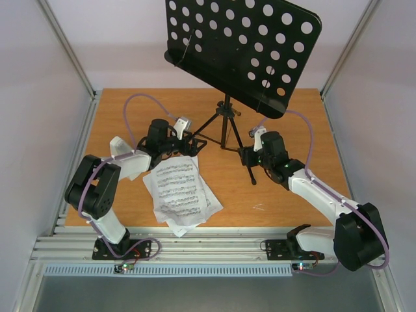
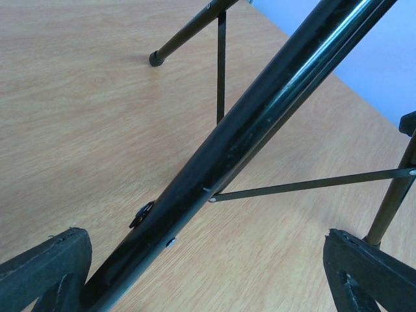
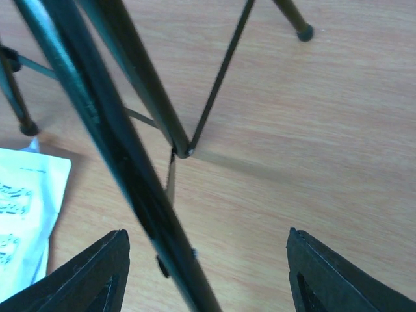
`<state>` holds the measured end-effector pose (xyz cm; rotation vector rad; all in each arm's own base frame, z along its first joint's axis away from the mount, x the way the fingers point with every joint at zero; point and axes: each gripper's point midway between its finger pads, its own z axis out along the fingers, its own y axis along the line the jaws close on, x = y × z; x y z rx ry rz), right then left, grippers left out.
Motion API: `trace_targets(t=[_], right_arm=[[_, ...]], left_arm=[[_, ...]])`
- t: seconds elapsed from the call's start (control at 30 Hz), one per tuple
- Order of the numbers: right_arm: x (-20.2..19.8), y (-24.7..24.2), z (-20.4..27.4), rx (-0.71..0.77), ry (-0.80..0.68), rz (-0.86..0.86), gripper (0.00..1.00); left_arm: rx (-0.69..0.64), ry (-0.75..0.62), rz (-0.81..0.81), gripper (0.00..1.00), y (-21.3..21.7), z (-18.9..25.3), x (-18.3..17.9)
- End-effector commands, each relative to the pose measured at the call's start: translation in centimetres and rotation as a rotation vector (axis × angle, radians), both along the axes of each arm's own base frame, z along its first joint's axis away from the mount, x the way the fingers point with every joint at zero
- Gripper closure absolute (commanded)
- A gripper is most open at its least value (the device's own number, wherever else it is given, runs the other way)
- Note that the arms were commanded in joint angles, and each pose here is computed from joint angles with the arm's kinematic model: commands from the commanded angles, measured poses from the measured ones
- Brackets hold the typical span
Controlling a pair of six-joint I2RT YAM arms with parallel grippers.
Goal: Pack up the instrument practice props
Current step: Adjust the music stand at the center of the board.
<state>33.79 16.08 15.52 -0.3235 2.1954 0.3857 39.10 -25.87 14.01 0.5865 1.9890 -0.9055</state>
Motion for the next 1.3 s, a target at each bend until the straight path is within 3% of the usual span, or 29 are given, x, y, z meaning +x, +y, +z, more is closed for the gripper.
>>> trace_targets(t=[0.0, 0.63, 0.73, 0.9, 1.07, 1.27], right_arm=[[0.7, -2.0, 0.6, -0.045, -0.025, -0.107, 0.32], [0.7, -6.4, 1.6, -0.092, -0.049, -0.292, 0.31], [0.3, -6.4, 2.4, -0.075, -0.072, -0.287, 0.27], [-0.9, -5.7, 4.0, -0.025, -0.116, -0.227, 0.17], [-3.5, -2.9, 5.9, 0.078, -0.187, -0.034, 0.07], [-5.7, 0.0, 9.3, 0.064, -0.356, 0.093, 0.08]], left_arm=[[-0.053, -0.055, -0.061, 0.02, -1.8, 1.6, -0.8], [-0.043, -0.082, -0.198, 0.03, -8.0, 2.7, -4.7], [-0.039, -0.088, -0.208, 0.03, -8.6, 2.8, -5.1], [-0.027, -0.118, -0.144, 0.02, -8.2, 4.0, -4.2], [-0.014, -0.160, -0.026, 0.01, -6.5, 6.4, -3.3], [-0.037, -0.193, 0.072, 0.01, -4.1, 9.5, -4.2]])
